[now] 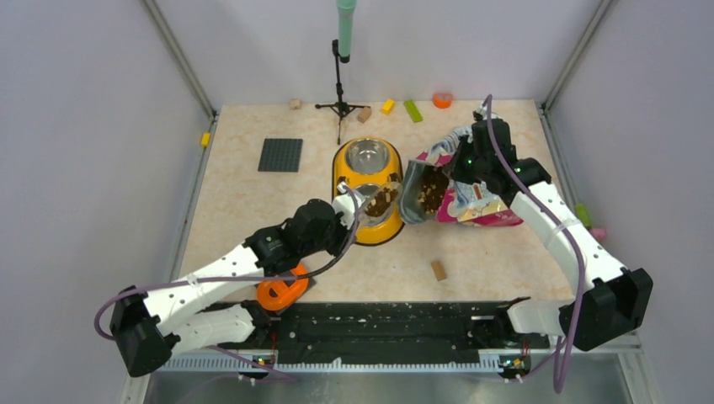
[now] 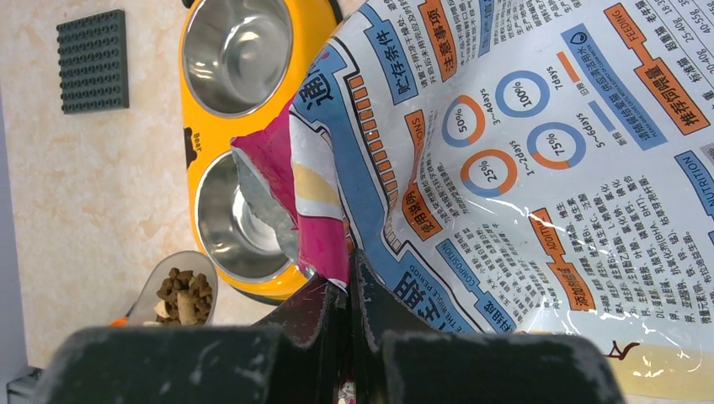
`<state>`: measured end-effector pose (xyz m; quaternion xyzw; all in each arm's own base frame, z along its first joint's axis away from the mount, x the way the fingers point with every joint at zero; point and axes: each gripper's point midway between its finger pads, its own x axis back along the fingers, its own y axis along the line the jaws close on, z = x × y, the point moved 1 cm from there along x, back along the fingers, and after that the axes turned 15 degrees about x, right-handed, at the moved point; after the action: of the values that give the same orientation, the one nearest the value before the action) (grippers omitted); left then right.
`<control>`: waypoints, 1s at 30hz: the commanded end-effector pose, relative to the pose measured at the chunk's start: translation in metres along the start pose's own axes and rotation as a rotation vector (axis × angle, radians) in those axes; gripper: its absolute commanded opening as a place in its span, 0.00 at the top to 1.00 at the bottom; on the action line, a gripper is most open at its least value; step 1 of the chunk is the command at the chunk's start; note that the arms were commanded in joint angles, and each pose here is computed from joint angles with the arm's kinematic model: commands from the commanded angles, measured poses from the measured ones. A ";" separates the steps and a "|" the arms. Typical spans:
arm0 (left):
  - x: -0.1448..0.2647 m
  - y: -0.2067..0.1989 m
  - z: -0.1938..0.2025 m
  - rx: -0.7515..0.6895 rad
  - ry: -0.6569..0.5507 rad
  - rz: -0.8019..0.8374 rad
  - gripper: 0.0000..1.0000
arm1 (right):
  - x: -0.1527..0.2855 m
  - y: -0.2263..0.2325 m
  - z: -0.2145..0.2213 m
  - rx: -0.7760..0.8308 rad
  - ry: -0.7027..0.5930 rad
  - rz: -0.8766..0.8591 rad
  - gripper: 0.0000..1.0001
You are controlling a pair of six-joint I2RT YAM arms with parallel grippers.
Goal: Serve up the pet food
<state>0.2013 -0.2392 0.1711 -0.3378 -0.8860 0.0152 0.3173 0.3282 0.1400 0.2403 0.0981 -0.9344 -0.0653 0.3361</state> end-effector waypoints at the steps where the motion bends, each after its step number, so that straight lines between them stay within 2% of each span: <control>1: 0.012 0.012 0.011 0.093 0.047 -0.093 1.00 | 0.019 0.022 -0.066 -0.020 -0.218 -0.095 1.00; 8: 0.009 0.009 0.022 0.205 0.210 -0.127 1.00 | 0.017 0.024 -0.067 -0.014 -0.217 -0.107 1.00; 12: 0.007 0.002 0.025 0.251 0.365 -0.128 1.00 | 0.017 0.026 -0.067 -0.013 -0.214 -0.115 1.00; 21: 0.008 0.010 0.025 0.351 0.679 -0.256 1.00 | 0.020 0.023 -0.065 -0.013 -0.213 -0.111 1.00; 30: 0.004 0.015 -0.006 0.503 0.721 -0.302 1.00 | 0.021 0.021 -0.061 -0.017 -0.210 -0.109 1.00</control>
<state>0.2084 -0.2275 0.1534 -0.1265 -0.7425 0.0314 0.6571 0.3315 0.1447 0.2399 0.1109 -0.9327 -0.0664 0.3366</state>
